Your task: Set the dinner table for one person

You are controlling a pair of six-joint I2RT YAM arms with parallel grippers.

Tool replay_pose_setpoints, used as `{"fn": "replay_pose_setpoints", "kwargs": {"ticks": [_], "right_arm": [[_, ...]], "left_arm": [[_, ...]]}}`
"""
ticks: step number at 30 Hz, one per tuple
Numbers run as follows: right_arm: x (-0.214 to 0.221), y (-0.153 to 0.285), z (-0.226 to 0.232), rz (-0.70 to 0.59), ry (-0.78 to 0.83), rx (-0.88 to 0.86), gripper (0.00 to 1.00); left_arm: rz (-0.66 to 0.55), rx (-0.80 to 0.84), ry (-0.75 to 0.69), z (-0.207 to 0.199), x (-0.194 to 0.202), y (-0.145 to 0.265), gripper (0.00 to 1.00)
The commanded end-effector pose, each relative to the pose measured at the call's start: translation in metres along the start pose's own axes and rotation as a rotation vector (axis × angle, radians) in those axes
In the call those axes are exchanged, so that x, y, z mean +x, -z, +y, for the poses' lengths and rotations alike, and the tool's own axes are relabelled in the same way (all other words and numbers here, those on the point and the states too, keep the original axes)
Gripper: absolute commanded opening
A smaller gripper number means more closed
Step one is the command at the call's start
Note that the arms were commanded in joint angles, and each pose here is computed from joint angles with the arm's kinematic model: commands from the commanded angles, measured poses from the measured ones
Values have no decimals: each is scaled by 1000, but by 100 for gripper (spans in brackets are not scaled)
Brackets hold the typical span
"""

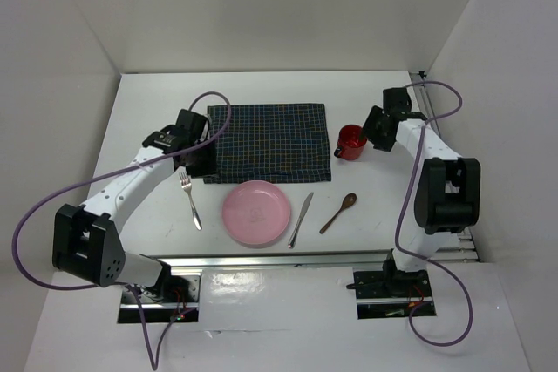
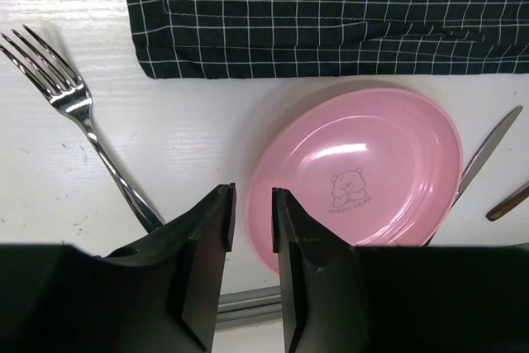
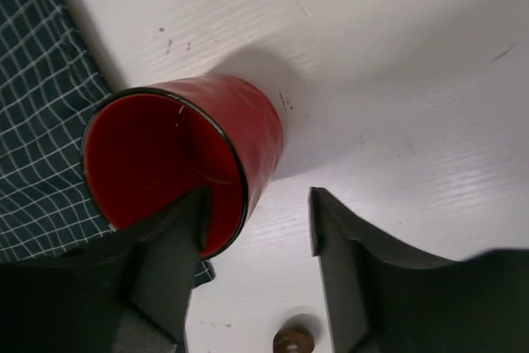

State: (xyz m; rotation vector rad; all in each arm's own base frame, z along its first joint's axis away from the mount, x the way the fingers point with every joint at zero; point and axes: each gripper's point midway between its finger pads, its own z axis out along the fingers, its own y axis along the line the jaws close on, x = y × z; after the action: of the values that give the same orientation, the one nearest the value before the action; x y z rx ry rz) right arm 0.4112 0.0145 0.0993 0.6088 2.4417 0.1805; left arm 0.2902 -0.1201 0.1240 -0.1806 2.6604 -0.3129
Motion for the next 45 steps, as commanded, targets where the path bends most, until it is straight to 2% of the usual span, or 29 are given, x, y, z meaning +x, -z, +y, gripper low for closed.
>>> {"fn": "replay_pose_setpoints", "kwargs": {"ticks": [1, 5, 6, 7, 8, 12, 17, 19, 20, 22, 23, 24, 26, 27, 28, 29, 34, 38, 45], "right_arm": [[-7, -11, 9, -16, 0, -36, 59], [0, -20, 5, -3, 0, -29, 55], [0, -20, 5, -3, 0, -29, 51], [1, -20, 7, -5, -5, -25, 44], [0, -20, 6, -11, -14, -14, 30], [-17, 0, 22, -99, 15, 12, 0], [-45, 41, 94, -226, 96, -110, 0], [-53, 41, 113, -234, 130, -131, 0], [-47, 27, 116, -194, 144, -113, 0], [-64, 30, 140, -234, 168, -118, 0], [-56, 13, 141, -196, 196, -87, 0], [-69, 20, 159, -226, 208, -117, 0], [-66, -2, 167, -197, 230, -104, 0], [-80, 1, 176, -226, 223, -110, 0], [-73, -18, 175, -191, 232, -88, 0], [-87, -9, 183, -231, 222, -102, 0], [-101, -37, 197, -233, 222, -80, 0], [-95, -49, 197, -199, 230, -69, 0], [-78, -52, 183, -162, 231, -46, 0]], "left_arm": [[-84, 10, 15, -8, -22, 15, 40], [-83, 13, 14, -8, -21, 15, 39], [-88, 21, 6, -12, -22, 15, 39], [-84, 30, -3, -13, -21, 15, 38], [-75, 26, -3, -13, -20, 13, 38], [-90, 22, -3, -13, -25, 17, 38], [-96, 52, -52, -27, -22, 22, 38], [-88, 39, -60, -26, -18, 25, 38], [-88, 39, -61, -26, -18, 25, 38], [-84, 27, -59, -26, -16, 25, 38], [-78, 14, -58, -23, -14, 25, 38], [-69, 9, -58, -22, -11, 25, 38], [-82, -13, -44, -18, -13, 28, 38], [-79, -27, -43, -14, -11, 26, 38], [-95, -28, -26, -14, -13, 29, 40], [-84, -34, -14, -13, -9, 27, 41], [-34, 107, -50, -33, 6, 33, 47], [20, 85, -55, -28, 21, 27, 47], [4, 37, -73, -16, 23, 27, 47]]}}
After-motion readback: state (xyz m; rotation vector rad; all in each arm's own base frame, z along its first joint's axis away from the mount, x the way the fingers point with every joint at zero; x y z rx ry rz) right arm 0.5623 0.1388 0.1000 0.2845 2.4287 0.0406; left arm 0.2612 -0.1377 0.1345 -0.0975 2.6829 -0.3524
